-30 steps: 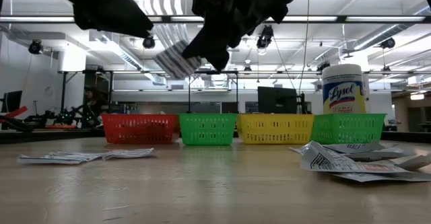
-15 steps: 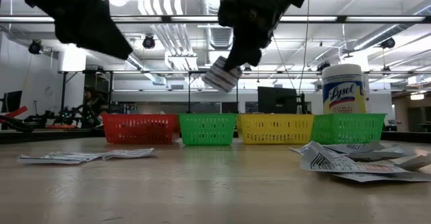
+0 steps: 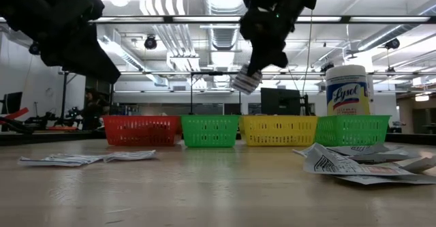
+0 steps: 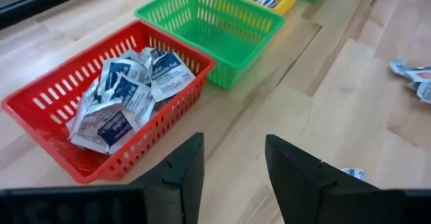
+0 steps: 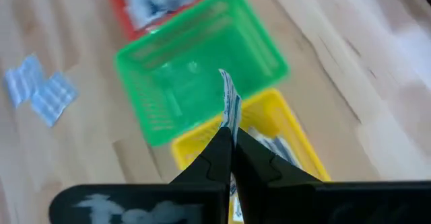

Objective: Pick & Place First Aid Supplies
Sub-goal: Put the blue bandage into the yellow basket

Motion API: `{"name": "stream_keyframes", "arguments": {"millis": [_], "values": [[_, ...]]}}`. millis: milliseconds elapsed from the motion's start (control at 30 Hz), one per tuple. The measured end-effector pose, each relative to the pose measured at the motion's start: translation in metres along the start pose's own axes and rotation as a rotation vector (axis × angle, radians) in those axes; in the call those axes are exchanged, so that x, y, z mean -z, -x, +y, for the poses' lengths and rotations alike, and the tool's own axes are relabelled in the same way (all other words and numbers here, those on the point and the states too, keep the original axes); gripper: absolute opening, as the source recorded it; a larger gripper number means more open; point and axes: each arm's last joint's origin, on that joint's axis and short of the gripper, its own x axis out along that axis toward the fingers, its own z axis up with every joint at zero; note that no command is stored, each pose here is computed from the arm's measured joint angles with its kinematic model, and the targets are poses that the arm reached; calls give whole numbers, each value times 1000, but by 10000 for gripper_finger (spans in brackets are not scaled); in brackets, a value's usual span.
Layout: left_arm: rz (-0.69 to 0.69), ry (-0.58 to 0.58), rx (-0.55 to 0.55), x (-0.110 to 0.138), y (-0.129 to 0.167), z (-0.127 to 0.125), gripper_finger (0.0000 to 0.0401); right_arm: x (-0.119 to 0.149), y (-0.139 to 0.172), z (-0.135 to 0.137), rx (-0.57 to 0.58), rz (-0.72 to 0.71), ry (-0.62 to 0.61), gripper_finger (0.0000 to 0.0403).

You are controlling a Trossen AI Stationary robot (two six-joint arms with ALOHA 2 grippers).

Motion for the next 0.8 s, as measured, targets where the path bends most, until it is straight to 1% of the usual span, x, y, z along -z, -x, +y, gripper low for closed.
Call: {"name": "stream_keyframes", "arguments": {"millis": [100,233,667,800], "values": [[2,-2,-1,4,-2,2,151,7,-4,-15,31,40,-123,8],[1,5,-2,5,-2,3,151,19,-11,-28,68,110,-229,8],[0,-3,-1,5,-2,3,151,41,-24,-34,98,161,-417,8],[-1,-3,-1,5,-2,2,151,47,-31,-31,92,159,-453,8]]}}
